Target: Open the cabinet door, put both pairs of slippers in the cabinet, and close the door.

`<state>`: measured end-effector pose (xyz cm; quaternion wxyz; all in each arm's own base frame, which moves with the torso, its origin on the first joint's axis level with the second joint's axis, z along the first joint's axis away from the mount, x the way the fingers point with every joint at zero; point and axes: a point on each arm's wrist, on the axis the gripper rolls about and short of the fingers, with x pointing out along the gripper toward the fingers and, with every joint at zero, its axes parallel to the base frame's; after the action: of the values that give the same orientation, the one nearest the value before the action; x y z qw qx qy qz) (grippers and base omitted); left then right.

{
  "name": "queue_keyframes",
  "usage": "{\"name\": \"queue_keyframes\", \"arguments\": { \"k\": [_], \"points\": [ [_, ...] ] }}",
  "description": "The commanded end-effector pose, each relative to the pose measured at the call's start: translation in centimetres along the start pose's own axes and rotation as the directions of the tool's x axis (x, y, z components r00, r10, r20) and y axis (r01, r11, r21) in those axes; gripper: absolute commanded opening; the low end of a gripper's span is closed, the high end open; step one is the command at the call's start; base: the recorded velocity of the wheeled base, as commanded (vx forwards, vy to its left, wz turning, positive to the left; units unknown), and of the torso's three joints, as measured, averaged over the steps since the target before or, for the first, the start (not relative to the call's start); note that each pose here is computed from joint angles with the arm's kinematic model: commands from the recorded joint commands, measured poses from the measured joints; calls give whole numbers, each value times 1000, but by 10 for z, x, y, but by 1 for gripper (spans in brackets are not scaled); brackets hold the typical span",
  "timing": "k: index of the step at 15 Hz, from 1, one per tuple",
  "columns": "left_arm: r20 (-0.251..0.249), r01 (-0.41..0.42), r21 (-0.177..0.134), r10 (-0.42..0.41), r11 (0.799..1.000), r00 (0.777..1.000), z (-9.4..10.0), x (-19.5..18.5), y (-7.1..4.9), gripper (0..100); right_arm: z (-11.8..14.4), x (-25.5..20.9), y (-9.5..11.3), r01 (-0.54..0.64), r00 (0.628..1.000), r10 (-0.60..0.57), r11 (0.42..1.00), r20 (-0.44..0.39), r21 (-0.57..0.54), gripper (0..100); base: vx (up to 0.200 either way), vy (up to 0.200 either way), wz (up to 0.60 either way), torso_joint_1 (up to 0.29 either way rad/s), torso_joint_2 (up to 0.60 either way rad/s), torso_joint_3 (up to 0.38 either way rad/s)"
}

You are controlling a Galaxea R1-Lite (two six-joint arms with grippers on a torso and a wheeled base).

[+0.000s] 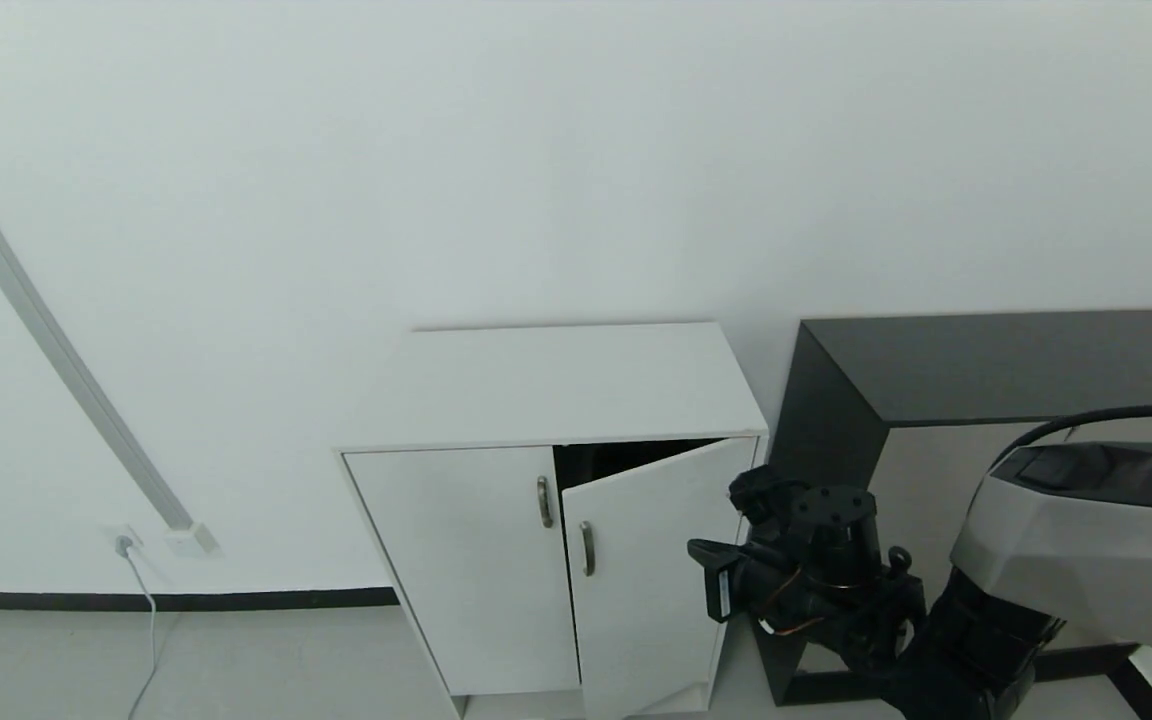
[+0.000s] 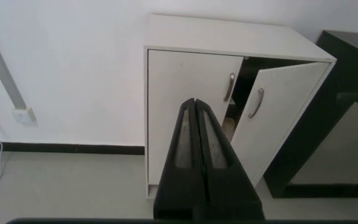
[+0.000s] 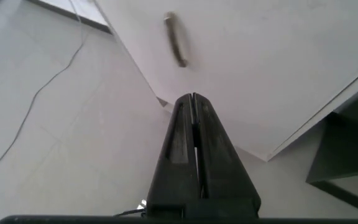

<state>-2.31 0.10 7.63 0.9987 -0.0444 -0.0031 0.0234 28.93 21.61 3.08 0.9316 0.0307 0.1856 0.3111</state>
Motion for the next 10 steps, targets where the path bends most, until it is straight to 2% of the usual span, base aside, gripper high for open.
{"name": "queue_keyframes", "arguments": {
  "k": [1,3,10],
  "points": [
    [-1,-1,0,1,1000,1000,0,0,0,0,-5,3,0,-2,1000,2,1000,-14,-2,0,200,0,0,17,2,7],
    [-1,-1,0,1,1000,1000,0,0,0,0,-7,8,0,-2,1000,2,1000,-16,-5,0,200,0,0,5,7,0],
    [-1,-1,-2,1,1000,1000,0,0,0,0,-3,40,-7,16,1000,-16,1000,-5,-2,0,0,0,0,0,0,0]
  ]
}}
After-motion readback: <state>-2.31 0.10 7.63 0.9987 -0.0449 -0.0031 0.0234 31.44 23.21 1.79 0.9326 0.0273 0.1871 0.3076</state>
